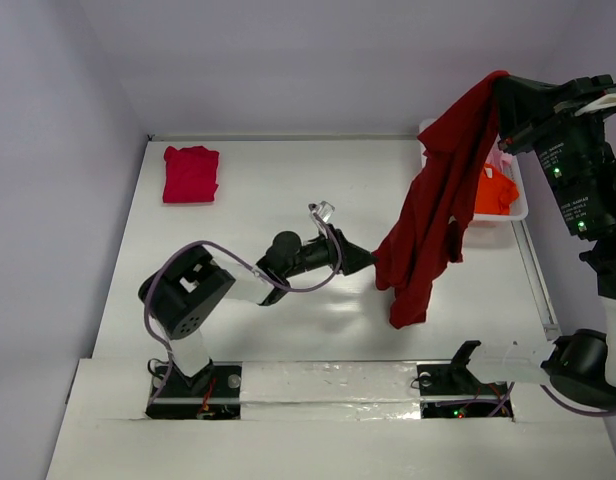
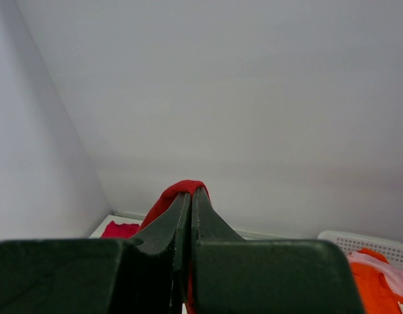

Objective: Fold and stack the t-shirts
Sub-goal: Flatten the tshirt out

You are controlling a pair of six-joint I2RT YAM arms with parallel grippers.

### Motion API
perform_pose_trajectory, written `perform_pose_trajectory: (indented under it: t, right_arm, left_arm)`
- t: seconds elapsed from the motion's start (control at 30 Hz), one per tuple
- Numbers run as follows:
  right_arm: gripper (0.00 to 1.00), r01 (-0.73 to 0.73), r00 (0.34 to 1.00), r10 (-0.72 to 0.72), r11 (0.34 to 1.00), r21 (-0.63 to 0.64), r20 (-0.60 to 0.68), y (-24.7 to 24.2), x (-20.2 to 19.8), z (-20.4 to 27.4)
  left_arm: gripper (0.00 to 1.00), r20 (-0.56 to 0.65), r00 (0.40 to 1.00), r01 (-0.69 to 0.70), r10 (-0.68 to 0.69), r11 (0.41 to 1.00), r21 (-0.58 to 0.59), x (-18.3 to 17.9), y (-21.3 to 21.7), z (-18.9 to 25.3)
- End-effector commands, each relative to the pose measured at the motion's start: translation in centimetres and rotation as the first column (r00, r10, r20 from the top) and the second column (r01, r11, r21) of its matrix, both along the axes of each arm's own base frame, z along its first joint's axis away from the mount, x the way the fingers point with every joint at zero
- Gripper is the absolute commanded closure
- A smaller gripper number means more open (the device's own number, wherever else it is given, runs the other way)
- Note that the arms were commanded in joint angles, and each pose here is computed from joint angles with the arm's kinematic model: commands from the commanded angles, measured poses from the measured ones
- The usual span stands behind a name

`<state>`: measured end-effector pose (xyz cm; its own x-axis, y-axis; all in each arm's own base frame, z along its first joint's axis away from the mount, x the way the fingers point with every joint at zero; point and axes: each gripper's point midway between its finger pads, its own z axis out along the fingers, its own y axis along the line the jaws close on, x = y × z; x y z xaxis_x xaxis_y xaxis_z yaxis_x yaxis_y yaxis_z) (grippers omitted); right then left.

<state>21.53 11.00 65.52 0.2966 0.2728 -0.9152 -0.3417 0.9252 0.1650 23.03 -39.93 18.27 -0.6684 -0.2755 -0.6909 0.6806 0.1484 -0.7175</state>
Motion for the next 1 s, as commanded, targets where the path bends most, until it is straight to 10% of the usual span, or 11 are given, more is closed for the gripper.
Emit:
perform_pose_trajectory:
  t: [0.0, 0.97]
  right_arm:
    - [1.00, -0.009, 0.995, -0.001, 0.995, 0.097, 0.104, -2.0, -2.0, 3.5]
    - [1.00, -0.008, 0.996, -0.001, 0.995, 0.097, 0.093, -2.3, -2.2, 2.7]
  left_arm:
    - [0.54, 0.344, 0.938, 0.122, 0.027, 0.907, -0.403, -2.7, 2.2, 11.9]
    - [0.57, 0.356, 0.933, 0.238, -0.054, 0.835, -0.496, -4.0, 0.9, 13.3]
